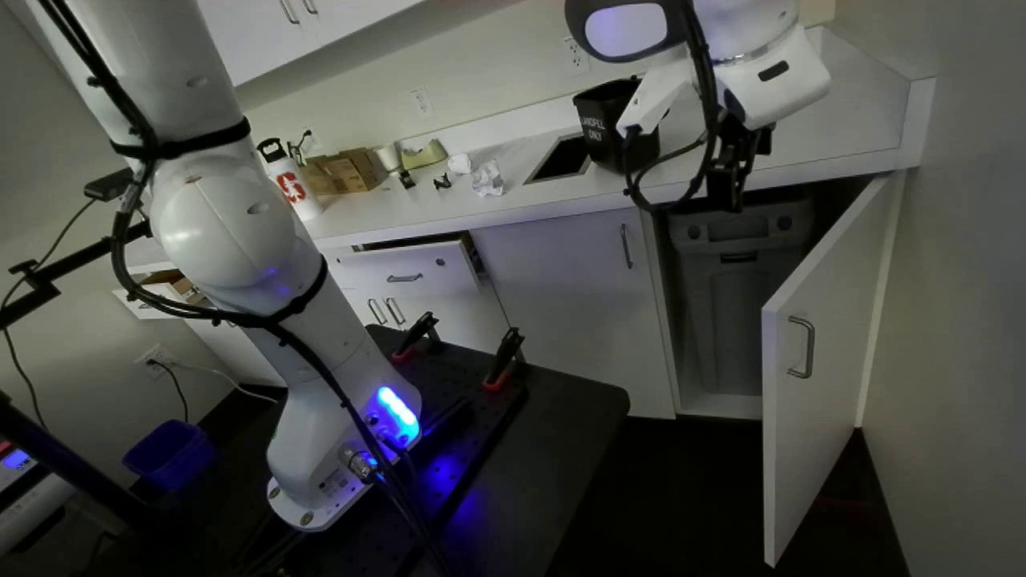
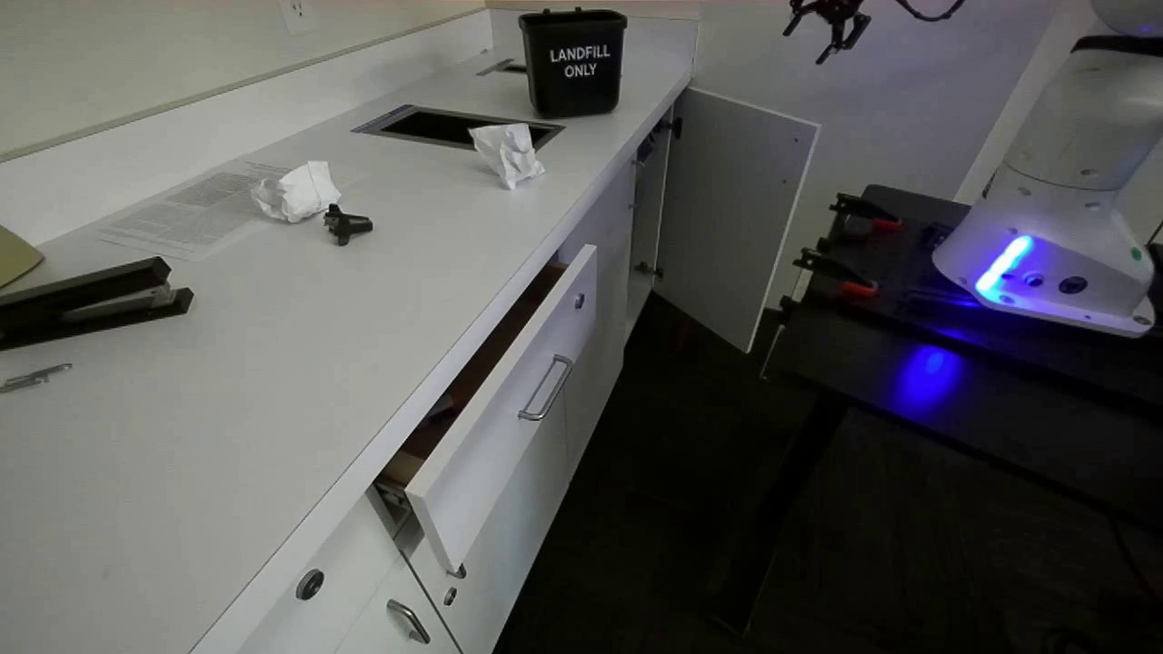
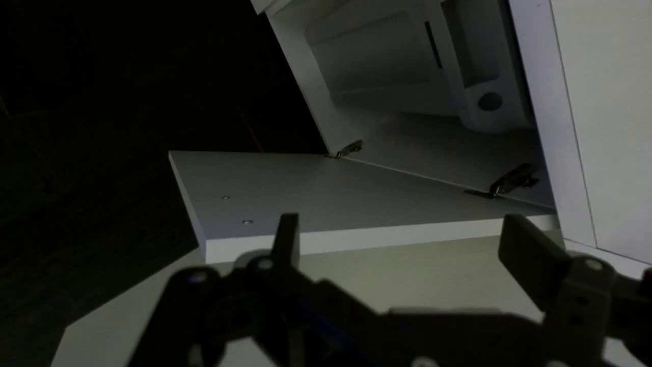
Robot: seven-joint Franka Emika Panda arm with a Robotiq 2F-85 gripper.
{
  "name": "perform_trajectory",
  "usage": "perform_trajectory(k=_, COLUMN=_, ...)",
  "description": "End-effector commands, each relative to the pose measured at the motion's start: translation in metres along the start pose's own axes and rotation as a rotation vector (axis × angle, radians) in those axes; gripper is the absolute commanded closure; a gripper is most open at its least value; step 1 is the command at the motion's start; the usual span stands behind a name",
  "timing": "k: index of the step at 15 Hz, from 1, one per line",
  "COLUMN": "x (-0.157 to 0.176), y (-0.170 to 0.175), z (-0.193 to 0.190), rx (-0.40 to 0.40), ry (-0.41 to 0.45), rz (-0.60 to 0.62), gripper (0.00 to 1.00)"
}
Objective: Open the bottom right cabinet door
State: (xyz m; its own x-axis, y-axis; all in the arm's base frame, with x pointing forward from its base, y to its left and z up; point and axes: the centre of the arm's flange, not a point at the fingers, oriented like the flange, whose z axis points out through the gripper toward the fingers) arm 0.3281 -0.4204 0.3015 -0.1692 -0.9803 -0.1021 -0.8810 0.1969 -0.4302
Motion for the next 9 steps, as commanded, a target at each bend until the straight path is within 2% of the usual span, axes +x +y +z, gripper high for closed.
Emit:
perform_trajectory(k=1, x=-0.006, y=-0.004, z=-0.002, rx=0.001, ry=0.0, rz=-0.013, gripper=0.0)
perform_trajectory(k=9, x=-0.016, y=-0.007, z=-0.006, rx=0.009, ry=0.0, rz=-0.024, gripper=0.0)
